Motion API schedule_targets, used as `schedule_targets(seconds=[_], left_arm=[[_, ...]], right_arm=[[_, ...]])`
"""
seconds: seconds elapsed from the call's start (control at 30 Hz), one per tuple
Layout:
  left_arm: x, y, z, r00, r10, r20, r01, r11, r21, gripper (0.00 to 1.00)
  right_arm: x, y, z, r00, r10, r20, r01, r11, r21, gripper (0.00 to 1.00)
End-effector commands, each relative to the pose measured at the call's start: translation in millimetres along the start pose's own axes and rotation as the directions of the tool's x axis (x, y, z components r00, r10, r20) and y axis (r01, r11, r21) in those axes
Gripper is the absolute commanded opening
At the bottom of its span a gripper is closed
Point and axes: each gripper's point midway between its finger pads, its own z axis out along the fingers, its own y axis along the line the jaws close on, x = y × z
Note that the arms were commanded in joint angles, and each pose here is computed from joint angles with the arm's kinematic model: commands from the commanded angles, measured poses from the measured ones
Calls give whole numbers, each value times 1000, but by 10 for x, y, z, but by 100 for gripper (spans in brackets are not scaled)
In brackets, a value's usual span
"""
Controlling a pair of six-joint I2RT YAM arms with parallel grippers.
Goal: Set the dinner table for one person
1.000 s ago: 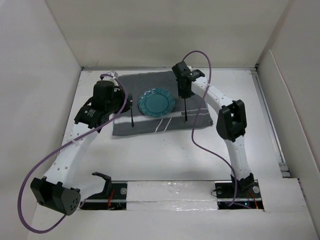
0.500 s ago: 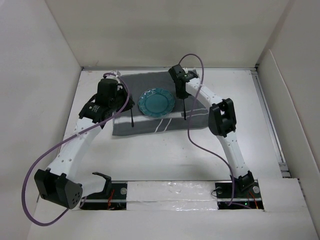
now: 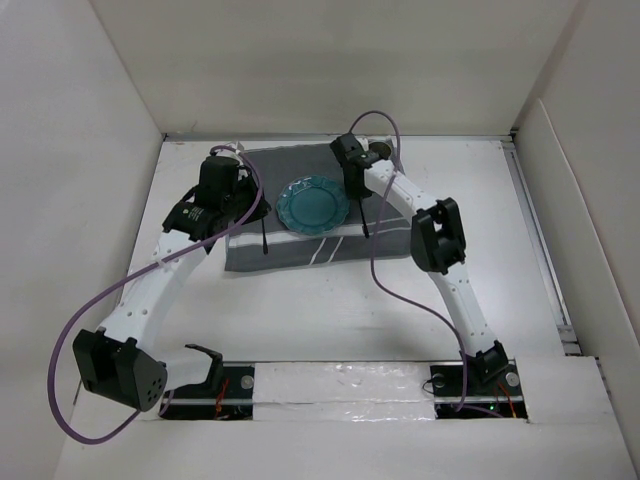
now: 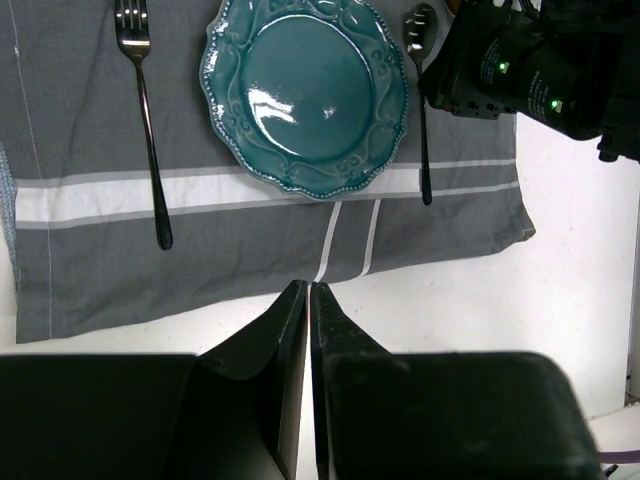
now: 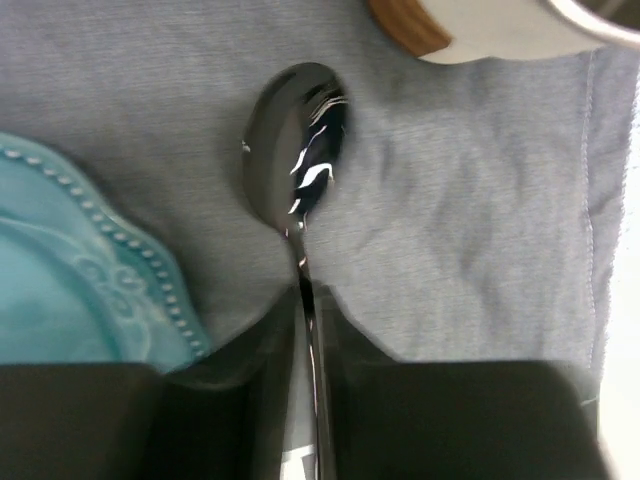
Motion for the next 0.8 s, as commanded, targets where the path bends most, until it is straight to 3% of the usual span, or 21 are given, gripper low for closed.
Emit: schedule_targets(seconds=[0.0, 0.17, 0.3, 0.33, 0.4, 0.43, 0.47, 0.5, 0.53, 0.57, 0.6, 0.63, 0.67, 0.7, 0.73, 0.77], left_arm=[[-192, -106, -75, 998, 17, 61, -19, 999, 29, 4], [-314, -185, -127, 995, 32, 96, -37, 998, 51, 14], [-541, -314, -229, 987, 40, 153, -52, 996, 73, 20], [-662, -385, -299, 982, 40, 185, -57, 995, 86, 21], [-768, -444, -334, 978, 43, 205, -62, 994, 91, 25], [-915, -523, -419, 970, 40, 242, -67, 993, 102, 26], [-959, -537, -452, 968, 41, 247, -67, 993, 96, 27], [-1013, -559, -451, 967, 41, 251, -66, 994, 92, 27], [-1163, -632, -561, 957, 36, 289, -67, 993, 99, 27], [-1214, -613, -603, 954, 30, 298, -59, 994, 89, 28], [-1287, -669, -675, 950, 22, 311, -56, 993, 101, 28], [-1359, -670, -721, 944, 13, 329, -49, 993, 103, 29], [-1376, -684, -763, 943, 7, 332, -45, 993, 107, 28], [-1417, -657, -802, 939, -2, 343, -35, 994, 102, 29], [-1468, -649, -859, 934, -12, 357, -27, 994, 104, 29], [-1473, -652, -877, 933, -18, 359, -21, 994, 107, 29]], right_arm=[[-198, 141, -107, 996, 47, 74, -44, 998, -42, 29], [-460, 190, -561, 986, 118, 121, -99, 984, -149, 53], [-683, 111, -1213, 965, 216, 151, -175, 953, -246, 57], [-871, 0, -1660, 940, 270, 210, -200, 932, -301, 57], [-836, -96, -1874, 912, 335, 238, -244, 907, -343, 45], [-981, -295, -2430, 859, 407, 312, -263, 871, -414, 34], [-1098, -427, -2652, 800, 482, 356, -297, 835, -464, 4], [-861, -492, -2591, 809, 481, 338, -308, 836, -454, 0], [-843, -637, -2725, 779, 514, 358, -324, 820, -472, 0], [-940, -943, -3243, 677, 603, 421, -342, 765, -546, 0], [-803, -1229, -3443, 610, 659, 439, -377, 729, -571, 0], [-673, -1185, -3253, 632, 659, 407, -404, 729, -553, 0], [-632, -1547, -3580, 533, 716, 450, -436, 689, -579, 12], [-447, -1650, -3480, 526, 724, 446, -467, 684, -560, 21], [-376, -1784, -3544, 479, 757, 444, -495, 651, -575, 29], [-302, -1897, -3593, 444, 777, 446, -511, 628, -587, 46]])
